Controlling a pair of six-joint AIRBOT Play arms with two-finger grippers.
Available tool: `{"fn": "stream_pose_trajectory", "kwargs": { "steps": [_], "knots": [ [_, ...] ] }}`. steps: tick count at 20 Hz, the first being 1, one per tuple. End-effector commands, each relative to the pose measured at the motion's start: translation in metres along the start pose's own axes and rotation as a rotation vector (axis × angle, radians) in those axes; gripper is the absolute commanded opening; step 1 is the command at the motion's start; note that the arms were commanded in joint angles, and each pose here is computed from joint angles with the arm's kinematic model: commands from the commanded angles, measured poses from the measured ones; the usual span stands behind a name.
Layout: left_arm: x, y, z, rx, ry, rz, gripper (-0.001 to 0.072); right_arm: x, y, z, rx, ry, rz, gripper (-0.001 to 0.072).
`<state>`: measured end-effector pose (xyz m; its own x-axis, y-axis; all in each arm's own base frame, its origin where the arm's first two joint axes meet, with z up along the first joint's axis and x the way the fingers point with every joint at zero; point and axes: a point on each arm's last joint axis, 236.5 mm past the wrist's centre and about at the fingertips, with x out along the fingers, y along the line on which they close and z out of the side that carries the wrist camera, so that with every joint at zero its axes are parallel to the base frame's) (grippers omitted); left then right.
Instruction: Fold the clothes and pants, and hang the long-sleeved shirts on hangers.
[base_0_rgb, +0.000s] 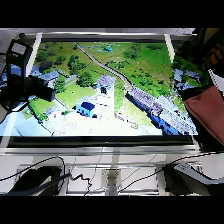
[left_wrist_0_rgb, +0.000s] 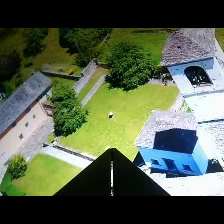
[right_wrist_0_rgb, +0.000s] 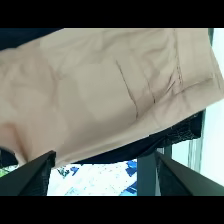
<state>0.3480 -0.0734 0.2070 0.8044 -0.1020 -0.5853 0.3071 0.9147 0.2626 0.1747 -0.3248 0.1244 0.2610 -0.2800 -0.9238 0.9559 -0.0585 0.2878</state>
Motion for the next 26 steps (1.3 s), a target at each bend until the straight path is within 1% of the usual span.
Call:
{"fn": "stream_pose_trajectory", "kwargs": {
  "steps": [1, 2, 3, 4, 5, 6, 8, 11, 13, 14, 17, 19, 20, 22, 23, 26],
  "knots": [
    [0.0, 0.001, 0.0, 0.001, 0.0, 0.002, 0.0005, -0.001, 0.005, 0.005, -0.028, -0.024, 0.022, 0.0632],
    [0.0, 0.002, 0.0, 0.006, 0.0, 0.009, 0.0005, -0.001, 0.013, 0.004, -0.06, -0.02, 0.054, 0.0501],
    [0.0, 0.006, 0.0, 0.017, -0.001, 0.025, 0.0005, -0.002, 0.025, 0.0, -0.095, -0.009, 0.102, 0.0308],
    [0.0, 0.014, 0.002, 0.039, -0.005, 0.058, 0.0005, -0.003, 0.039, -0.007, -0.15, 0.006, 0.151, 0.0151],
    [0.0, 0.023, 0.004, 0.065, -0.011, 0.097, 0.0005, -0.004, 0.058, -0.02, -0.235, 0.03, 0.206, 0.0048],
    [0.0, 0.031, 0.005, 0.091, -0.012, 0.132, 0.0005, -0.006, 0.079, -0.038, -0.302, 0.059, 0.26, 0.0025],
    [0.002, 0.034, 0.004, 0.103, -0.006, 0.145, 0.0006, -0.014, 0.131, -0.091, -0.52, 0.122, 0.383, 0.0025],
    [0.003, 0.032, 0.004, 0.099, -0.006, 0.139, 0.0005, -0.03, 0.182, -0.21, -0.935, 0.237, 0.494, 0.0024],
    [0.003, 0.032, 0.004, 0.099, -0.006, 0.139, 0.0005, -0.043, 0.191, -0.29, -1.214, 0.283, 0.531, 0.0024],
    [0.003, 0.032, 0.004, 0.099, -0.006, 0.139, 0.0005, -0.048, 0.191, -0.321, -1.323, 0.284, 0.53, 0.0025],
    [0.003, 0.032, 0.004, 0.099, -0.006, 0.139, 0.0005, -0.072, 0.176, -0.409, -1.583, 0.328, 0.577, 0.0025],
    [0.003, 0.032, 0.004, 0.099, -0.006, 0.139, 0.0005, -0.085, 0.163, -0.447, -1.688, 0.345, 0.596, 0.0025],
    [0.003, 0.032, 0.004, 0.099, -0.006, 0.139, 0.0005, -0.084, 0.16, -0.451, -1.705, 0.313, 0.565, 0.0024],
    [0.003, 0.032, 0.004, 0.099, -0.006, 0.139, 0.0005, -0.076, 0.16, -0.439, -1.662, 0.232, 0.465, 0.0025],
    [0.003, 0.032, 0.004, 0.099, -0.006, 0.139, 0.0005, -0.075, 0.157, -0.438, -1.654, 0.244, 0.449, 0.0025],
    [0.003, 0.032, 0.004, 0.099, -0.006, 0.139, 0.0005, -0.078, 0.156, -0.444, -1.648, 0.266, 0.469, 0.0025]
  ]
}}
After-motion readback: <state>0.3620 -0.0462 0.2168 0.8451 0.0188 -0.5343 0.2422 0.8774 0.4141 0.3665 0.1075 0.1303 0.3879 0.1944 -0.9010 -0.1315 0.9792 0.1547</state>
